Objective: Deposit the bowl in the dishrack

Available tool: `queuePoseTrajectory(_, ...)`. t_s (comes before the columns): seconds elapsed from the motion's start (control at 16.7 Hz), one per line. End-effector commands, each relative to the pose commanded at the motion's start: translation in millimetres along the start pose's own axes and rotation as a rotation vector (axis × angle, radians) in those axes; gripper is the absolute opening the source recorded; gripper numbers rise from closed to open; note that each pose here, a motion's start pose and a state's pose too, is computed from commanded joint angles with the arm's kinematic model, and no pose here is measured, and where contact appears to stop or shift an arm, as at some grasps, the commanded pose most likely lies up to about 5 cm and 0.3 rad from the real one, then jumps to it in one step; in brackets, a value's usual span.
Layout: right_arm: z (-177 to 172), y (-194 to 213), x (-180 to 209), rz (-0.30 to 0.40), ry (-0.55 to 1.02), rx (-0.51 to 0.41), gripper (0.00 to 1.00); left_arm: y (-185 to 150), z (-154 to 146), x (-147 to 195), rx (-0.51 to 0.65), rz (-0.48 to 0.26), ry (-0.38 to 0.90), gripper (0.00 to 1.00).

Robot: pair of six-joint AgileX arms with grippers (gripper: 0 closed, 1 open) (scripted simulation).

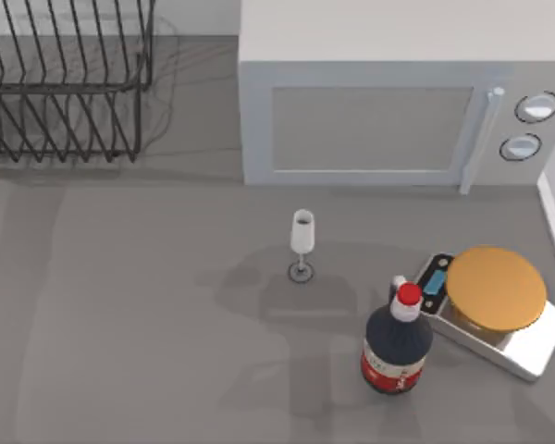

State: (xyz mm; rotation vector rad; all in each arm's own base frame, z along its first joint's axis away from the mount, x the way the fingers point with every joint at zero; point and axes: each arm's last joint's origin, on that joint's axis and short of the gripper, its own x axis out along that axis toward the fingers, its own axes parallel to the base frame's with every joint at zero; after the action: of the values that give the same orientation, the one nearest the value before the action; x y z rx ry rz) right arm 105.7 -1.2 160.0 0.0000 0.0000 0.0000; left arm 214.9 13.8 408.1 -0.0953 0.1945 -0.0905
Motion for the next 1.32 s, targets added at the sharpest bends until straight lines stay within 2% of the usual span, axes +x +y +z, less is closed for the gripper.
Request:
queuePoseTrajectory(0.12, 0, 0, 0, 0.000, 0.000, 0.000, 1.00, 7, 4, -22, 0.056, 0.039, -0.121, 0.00)
queuePoseTrajectory(0.24, 0, 0, 0, 0.000, 0.000, 0.000, 1.00, 11, 4, -34, 0.091, 0.066, -0.185, 0.00)
queuePoseTrajectory(0.66, 0, 0, 0, 0.000, 0.000, 0.000, 1.00, 12, 5, -32, 0.098, 0.070, -0.193, 0.00)
queuePoseTrajectory(0.84, 0, 0, 0, 0.000, 0.000, 0.000, 1.00, 19, 3, -2, 0.095, 0.072, -0.190, 0.00)
queuePoseTrajectory(1.02, 0, 0, 0, 0.000, 0.000, 0.000, 1.00, 31, -12, 54, 0.094, 0.075, -0.186, 0.00)
queuePoseTrajectory(1.32, 0, 0, 0, 0.000, 0.000, 0.000, 1.00, 45, -73, 147, 0.104, 0.074, -0.208, 0.00)
